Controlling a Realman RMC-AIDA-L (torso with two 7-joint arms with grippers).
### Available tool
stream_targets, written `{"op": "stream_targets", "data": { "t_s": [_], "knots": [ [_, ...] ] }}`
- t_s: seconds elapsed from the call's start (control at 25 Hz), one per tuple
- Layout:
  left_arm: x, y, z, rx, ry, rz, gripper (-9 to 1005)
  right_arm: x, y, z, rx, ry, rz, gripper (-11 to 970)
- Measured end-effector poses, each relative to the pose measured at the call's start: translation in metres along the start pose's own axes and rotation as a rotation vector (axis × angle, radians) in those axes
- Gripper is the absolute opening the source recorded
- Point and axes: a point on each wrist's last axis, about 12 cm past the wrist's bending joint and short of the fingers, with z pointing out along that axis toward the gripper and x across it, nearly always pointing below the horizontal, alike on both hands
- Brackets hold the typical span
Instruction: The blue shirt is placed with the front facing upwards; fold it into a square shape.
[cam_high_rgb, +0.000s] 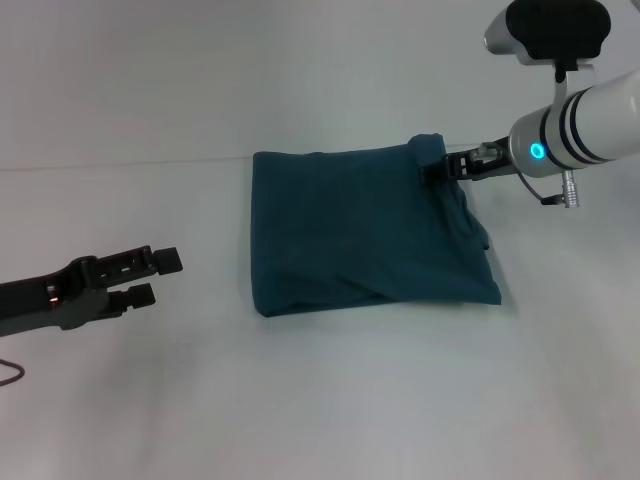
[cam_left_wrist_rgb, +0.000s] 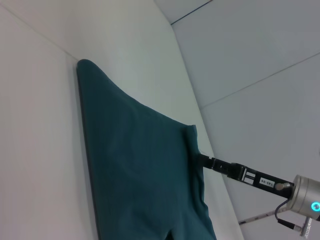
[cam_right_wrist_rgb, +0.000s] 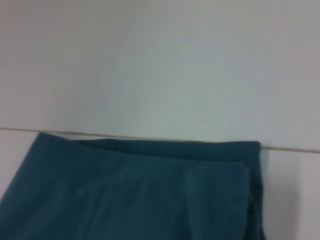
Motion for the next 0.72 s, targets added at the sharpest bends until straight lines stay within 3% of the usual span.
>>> {"op": "stream_targets", "data": {
  "t_s": [0.24, 0.56, 0.68, 0.72],
  "knots": [
    [-0.0005, 0.0004, 0.0029, -0.002, 0.0, -0.002, 949, -0.0018, 0.0024, 0.001, 0.02, -0.006, -0.034, 776],
    [-0.001, 0.0016, 0.0057, -0.004, -0.003, -0.003, 949, 0.0011, 0.0025, 0.0035, 0.03, -0.023, -0.035, 542],
    [-0.0013, 0.0016, 0.0074, -0.004, -0.004, -0.003, 949, 0.0026, 0.0024, 0.0046, 0.033, -0.026, -0.035, 298],
    [-0.0014, 0.0016, 0.0084, -0.003, -0.004, -0.003, 949, 0.0033, 0.0025, 0.0051, 0.034, -0.027, -0.035, 273]
  ]
}}
